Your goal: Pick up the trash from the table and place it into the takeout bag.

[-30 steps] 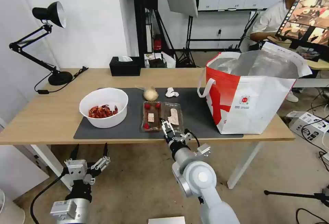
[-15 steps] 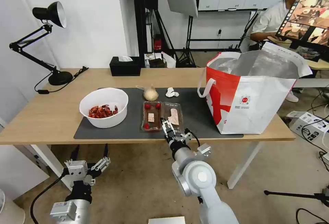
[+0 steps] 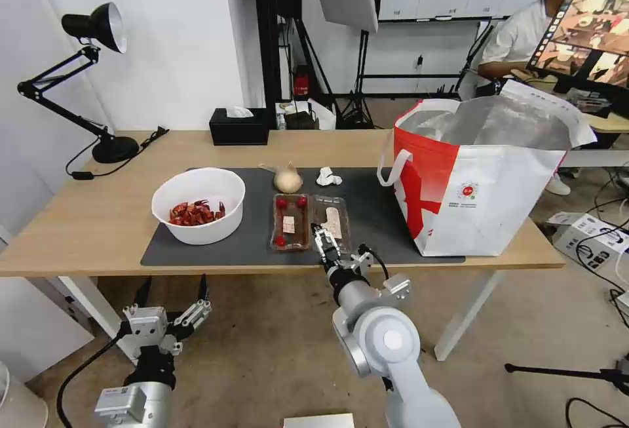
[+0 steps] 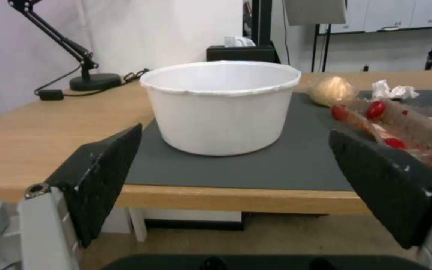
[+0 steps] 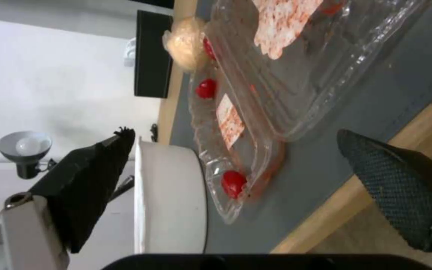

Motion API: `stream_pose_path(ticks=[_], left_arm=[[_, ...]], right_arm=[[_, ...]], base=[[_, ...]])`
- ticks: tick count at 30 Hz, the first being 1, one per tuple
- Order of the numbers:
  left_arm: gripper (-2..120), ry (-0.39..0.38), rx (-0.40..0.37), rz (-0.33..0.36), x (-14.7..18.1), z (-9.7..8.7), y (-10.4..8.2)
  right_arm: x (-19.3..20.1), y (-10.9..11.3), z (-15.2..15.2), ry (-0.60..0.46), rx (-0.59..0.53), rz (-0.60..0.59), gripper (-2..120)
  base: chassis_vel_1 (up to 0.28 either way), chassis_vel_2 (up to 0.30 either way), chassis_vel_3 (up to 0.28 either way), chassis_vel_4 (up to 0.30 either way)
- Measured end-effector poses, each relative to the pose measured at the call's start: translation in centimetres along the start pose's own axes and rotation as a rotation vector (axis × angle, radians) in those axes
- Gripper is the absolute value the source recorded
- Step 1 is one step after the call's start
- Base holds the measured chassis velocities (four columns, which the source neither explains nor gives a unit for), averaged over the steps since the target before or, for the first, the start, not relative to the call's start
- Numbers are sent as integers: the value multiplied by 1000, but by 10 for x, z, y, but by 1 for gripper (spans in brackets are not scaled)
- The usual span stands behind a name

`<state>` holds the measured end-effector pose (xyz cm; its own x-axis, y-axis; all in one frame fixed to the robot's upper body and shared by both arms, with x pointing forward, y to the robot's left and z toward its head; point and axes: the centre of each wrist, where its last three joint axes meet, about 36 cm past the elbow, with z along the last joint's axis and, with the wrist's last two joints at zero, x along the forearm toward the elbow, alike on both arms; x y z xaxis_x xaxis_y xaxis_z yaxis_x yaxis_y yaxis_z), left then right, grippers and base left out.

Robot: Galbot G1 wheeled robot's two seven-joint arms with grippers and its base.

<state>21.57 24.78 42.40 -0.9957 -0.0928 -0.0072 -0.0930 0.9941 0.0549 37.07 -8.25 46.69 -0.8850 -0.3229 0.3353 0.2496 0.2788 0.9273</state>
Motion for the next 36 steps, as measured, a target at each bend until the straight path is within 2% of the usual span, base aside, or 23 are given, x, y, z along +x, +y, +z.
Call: stream_pose_path(ticks=[36], left_arm=[[100, -11, -3, 2, 0, 1, -2]], right_arm=[[-20, 8, -6, -12, 21, 31, 100]], base=[[0, 0, 0, 0]])
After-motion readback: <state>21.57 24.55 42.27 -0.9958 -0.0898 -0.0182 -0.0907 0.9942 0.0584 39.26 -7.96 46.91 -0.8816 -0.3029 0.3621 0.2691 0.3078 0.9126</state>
